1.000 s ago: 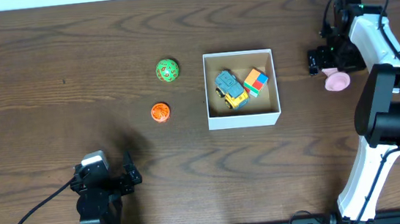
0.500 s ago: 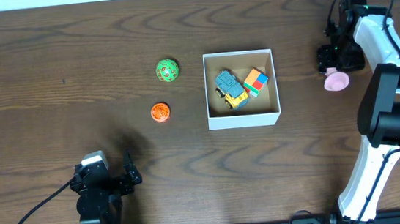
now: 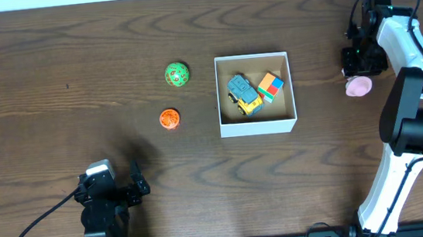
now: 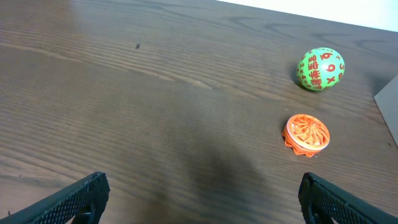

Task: Pack container
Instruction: 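Lower the right gripper and grasp the figurine's head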

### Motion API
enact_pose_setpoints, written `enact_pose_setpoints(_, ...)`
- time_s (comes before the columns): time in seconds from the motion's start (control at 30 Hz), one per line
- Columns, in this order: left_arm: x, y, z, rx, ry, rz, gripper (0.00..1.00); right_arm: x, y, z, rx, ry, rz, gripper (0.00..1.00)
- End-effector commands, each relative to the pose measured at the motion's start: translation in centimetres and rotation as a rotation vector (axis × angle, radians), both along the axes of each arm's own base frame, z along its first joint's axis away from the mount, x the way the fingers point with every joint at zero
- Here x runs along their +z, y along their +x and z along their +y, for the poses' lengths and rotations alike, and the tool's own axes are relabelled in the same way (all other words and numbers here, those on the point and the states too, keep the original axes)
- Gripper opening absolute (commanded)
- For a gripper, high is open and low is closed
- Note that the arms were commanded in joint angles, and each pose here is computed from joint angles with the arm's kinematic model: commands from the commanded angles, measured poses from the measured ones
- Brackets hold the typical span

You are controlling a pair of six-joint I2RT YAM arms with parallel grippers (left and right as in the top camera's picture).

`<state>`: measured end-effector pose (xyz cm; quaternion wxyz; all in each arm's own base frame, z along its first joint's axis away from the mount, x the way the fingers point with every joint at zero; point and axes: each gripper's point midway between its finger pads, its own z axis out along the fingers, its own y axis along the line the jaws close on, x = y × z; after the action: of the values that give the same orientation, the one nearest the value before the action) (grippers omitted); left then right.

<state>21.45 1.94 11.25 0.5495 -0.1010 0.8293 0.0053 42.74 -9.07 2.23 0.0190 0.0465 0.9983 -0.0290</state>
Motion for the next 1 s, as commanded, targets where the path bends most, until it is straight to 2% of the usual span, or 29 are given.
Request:
enact_pose_setpoints(0.0, -0.8, 0.0, 0.1, 0.007, -0.004, 0.018, 0.98, 0.5, -0.1, 0.0, -0.018, 0.008, -0.007, 0.27)
enact_pose_setpoints(0.2, -0.8, 0.0, 0.1, 0.007, -0.004, 0.018, 0.98, 0.7, -0.3, 0.5, -0.030, 0.028, -0.003, 0.27)
enact_pose_setpoints(0.4, -0.8, 0.0, 0.1, 0.007, -0.004, 0.018, 0.98, 2.7, 0.3, 1.3, -0.027, 0.048, -0.010, 0.19)
enact_pose_setpoints(0.53, -0.8, 0.0, 0.1, 0.007, -0.004, 0.018, 0.98, 5.7, 1.7, 2.6, -0.001, 0.075, -0.052, 0.15)
enact_pose_setpoints(0.63, -0.8, 0.0, 0.1, 0.007, -0.004, 0.018, 0.98, 7.6, 2.4, 3.4, 0.006, 0.079, -0.080, 0.07)
enact_pose_setpoints(0.73, -0.8, 0.0, 0.1, 0.007, -0.004, 0.018, 0.98, 9.2, 2.9, 4.2, 0.017, 0.077, -0.101, 0.07)
enact_pose_setpoints(0.83, -0.8, 0.0, 0.1, 0.007, -0.004, 0.018, 0.98, 9.9, 3.0, 4.7, 0.030, 0.077, -0.107, 0.01)
enact_pose_setpoints(0.97, -0.8, 0.0, 0.1, 0.007, -0.004, 0.018, 0.98, 9.9, 2.9, 5.3, 0.042, 0.078, -0.099, 0.01)
